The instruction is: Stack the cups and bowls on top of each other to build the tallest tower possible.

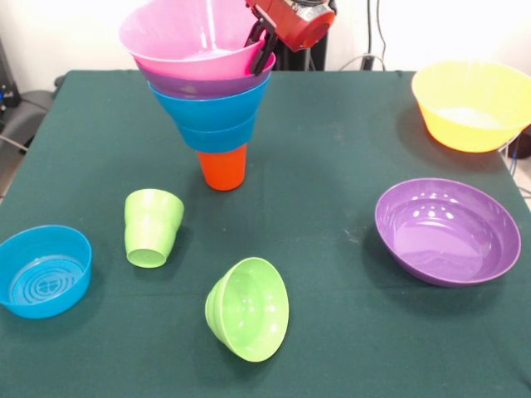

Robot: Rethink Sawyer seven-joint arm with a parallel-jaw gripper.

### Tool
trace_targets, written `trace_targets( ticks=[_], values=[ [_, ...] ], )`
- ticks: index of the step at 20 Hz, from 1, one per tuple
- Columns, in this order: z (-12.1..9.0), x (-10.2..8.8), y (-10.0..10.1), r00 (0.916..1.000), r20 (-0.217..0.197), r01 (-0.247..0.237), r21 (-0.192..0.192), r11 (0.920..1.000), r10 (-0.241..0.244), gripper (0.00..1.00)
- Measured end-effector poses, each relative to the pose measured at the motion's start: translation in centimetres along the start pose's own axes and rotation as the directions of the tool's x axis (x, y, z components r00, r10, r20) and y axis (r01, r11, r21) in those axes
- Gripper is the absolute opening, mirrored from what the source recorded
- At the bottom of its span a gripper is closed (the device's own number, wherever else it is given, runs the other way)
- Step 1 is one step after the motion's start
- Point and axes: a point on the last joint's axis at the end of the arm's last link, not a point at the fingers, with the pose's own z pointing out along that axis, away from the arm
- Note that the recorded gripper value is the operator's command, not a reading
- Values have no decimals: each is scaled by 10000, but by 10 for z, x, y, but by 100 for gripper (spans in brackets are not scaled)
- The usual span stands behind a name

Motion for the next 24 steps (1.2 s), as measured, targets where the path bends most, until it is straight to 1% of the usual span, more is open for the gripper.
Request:
trace_targets(
  ticks=[22,23,24],
  values=[
    [0,0,0,10000,4,7,-1,10000,-7,0],
    [0,0,0,10000,8,9,-1,10000,-9,100],
    [0,0,0,10000,9,9,-2,10000,-9,100]
  ],
)
